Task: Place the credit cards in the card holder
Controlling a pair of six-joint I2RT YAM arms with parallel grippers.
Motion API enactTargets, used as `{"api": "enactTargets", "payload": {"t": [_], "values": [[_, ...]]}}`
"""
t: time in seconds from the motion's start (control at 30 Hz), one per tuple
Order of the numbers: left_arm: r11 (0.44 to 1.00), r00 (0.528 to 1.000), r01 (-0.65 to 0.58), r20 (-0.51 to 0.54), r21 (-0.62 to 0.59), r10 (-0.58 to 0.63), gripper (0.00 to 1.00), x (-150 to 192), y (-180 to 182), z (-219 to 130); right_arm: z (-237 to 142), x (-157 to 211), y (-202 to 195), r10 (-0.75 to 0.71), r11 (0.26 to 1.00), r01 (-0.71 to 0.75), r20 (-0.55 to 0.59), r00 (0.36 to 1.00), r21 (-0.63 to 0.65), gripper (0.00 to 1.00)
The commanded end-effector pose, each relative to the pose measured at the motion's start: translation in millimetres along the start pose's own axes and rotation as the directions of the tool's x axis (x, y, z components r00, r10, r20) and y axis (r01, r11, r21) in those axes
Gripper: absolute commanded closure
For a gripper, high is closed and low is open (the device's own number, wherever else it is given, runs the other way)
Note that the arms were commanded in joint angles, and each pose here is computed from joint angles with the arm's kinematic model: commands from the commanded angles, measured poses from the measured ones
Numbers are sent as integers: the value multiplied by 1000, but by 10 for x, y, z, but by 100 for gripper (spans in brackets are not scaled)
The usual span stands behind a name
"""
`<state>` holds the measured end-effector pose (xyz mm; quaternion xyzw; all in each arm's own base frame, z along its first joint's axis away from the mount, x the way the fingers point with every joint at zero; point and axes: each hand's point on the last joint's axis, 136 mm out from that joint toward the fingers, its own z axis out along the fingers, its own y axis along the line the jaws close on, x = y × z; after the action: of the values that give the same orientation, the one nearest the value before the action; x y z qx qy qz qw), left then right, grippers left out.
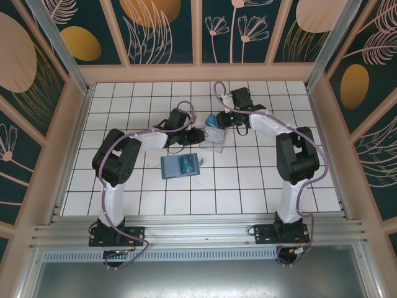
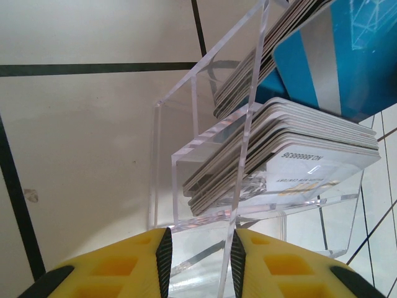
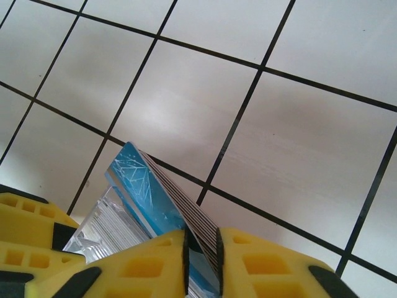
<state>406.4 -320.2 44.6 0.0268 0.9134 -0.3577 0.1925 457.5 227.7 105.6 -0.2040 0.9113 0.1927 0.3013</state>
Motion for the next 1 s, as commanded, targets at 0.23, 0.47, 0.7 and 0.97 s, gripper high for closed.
{"api": "enactTargets", "payload": {"t": [0.23,0.47,0.7,0.97], "values": [[995,995,46,-86,-94,-54,66,341,286,43,-184,-223,8,-34,999,34,67,997,9,92],[995,995,46,-85,-94,-54,66,338,290,40,-244,-261,63,-40,999,42,89,995,-28,98],[996,997,43,-59,-78,-47,66,258,193,-55,-299,-243,98,-31,996,39,99,995,-82,100],[999,999,42,-24,-27,-42,62,145,-11,-195,-501,-355,148,-5,987,31,166,986,-156,100]]}}
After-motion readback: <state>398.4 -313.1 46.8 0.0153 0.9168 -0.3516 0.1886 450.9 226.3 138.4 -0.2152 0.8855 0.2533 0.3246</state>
